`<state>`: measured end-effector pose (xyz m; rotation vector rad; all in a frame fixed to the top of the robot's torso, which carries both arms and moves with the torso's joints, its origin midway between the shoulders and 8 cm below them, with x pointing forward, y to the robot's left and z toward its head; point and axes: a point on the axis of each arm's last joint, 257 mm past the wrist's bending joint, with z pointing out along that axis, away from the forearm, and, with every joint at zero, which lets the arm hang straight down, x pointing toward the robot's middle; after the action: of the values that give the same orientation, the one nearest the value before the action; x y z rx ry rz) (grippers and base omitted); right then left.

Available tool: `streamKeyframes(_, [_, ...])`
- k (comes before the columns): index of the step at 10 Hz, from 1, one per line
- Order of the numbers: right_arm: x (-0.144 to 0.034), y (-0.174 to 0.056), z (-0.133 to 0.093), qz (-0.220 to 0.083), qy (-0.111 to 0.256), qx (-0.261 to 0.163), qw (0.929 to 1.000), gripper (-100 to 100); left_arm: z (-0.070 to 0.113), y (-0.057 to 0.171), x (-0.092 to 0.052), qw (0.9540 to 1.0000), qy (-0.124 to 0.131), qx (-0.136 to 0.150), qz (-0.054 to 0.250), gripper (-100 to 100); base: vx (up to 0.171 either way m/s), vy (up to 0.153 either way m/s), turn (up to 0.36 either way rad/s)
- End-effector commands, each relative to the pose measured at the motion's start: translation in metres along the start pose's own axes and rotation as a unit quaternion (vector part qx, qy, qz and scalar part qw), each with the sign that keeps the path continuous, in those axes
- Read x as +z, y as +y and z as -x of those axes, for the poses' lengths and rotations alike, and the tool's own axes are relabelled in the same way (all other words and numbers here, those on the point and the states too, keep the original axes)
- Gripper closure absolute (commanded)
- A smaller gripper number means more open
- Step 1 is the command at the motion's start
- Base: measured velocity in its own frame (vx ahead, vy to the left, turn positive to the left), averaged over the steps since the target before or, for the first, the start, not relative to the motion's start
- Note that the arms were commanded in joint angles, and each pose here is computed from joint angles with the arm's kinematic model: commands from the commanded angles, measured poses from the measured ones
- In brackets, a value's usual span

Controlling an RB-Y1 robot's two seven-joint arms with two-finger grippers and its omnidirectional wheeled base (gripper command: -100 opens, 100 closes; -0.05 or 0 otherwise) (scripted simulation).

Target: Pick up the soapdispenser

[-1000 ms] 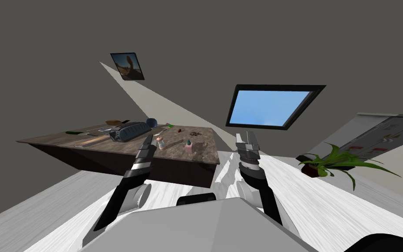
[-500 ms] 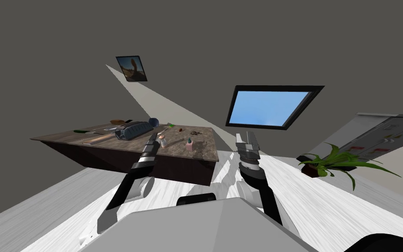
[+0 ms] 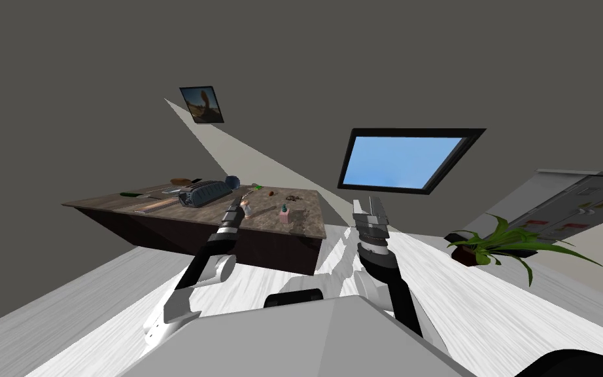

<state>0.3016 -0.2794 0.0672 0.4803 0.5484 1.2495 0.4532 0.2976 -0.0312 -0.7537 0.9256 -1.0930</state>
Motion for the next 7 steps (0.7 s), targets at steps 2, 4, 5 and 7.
streamKeyframes(2, [0.000, 0.000, 0.000, 0.000, 0.000, 0.000, 1.0000, 0, -0.005, 0.010, 0.006, 0.9997, 0.008, -0.004, 0.022, -100, -0.031, -0.005, 0.006])
streamKeyframes(4, [0.000, 0.000, 0.000, 0.000, 0.000, 0.000, 1.0000, 0, -0.012, 0.021, 0.016, 0.9989, 0.018, -0.011, 0.042, -100, -0.036, -0.004, 0.023])
streamKeyframes(5, [0.000, 0.000, 0.000, 0.000, 0.000, 0.000, 1.0000, 0, -0.017, 0.024, 0.026, 0.9984, 0.025, -0.018, 0.048, -100, -0.054, -0.017, 0.031])
streamKeyframes(7, [0.000, 0.000, 0.000, 0.000, 0.000, 0.000, 1.0000, 0, -0.021, 0.031, 0.027, 0.9974, 0.030, -0.018, 0.063, -100, -0.031, -0.012, 0.005])
